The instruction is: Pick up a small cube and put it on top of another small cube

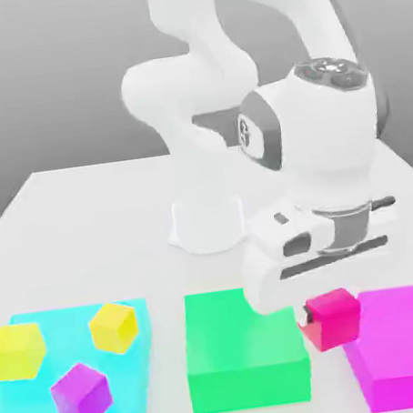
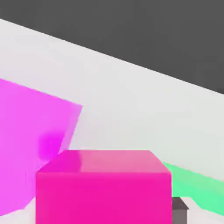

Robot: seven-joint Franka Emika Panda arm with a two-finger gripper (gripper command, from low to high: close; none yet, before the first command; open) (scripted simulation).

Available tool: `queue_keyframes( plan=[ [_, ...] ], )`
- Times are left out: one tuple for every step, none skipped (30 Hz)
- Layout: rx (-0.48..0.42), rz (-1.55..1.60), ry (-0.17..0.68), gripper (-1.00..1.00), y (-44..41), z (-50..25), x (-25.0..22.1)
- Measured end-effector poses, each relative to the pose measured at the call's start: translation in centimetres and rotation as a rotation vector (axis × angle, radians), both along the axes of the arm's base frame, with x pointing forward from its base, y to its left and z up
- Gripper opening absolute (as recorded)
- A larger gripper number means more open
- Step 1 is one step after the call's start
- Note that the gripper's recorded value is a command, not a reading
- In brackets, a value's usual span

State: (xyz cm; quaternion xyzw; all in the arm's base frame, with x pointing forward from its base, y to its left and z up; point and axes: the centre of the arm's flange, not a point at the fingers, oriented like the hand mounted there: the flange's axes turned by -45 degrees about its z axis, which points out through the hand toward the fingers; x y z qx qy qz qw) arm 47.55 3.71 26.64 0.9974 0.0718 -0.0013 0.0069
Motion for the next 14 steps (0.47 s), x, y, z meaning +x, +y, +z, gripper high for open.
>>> queue_keyframes(
  plan=[
    [0.001, -0.059, 0.0, -1.0, -3.2, 0.6, 0.6],
    [0.003, -0.118, 0.0, -1.0, -6.5, 1.3, 1.0],
    [0.005, -0.176, -0.001, -1.0, -9.8, 2.0, 1.1],
    [0.008, -0.234, -0.001, -1.0, -13.2, 2.7, 1.1],
    [0.01, -0.293, -0.002, -1.0, -16.5, 3.4, 0.7],
    [0.013, -0.351, -0.003, -1.0, -19.8, 4.1, 0.1],
    [0.016, -0.376, -0.004, -1.0, -21.4, 3.8, -0.1],
    [0.017, -0.374, -0.004, -1.0, -21.5, 2.9, 0.0],
    [0.017, -0.373, -0.005, -1.0, -21.6, 1.6, 0.1],
    [0.017, -0.373, -0.005, -1.0, -21.6, 0.1, 0.1],
    [0.016, -0.374, -0.004, 1.0, -21.6, -1.0, 0.1],
    [0.016, -0.374, -0.004, 1.0, -21.6, -1.0, 0.1],
    [0.016, -0.374, -0.004, 1.0, -21.6, -1.0, 0.1],
    [0.016, -0.374, -0.004, 1.0, -21.6, -1.0, 0.1]
  ],
)
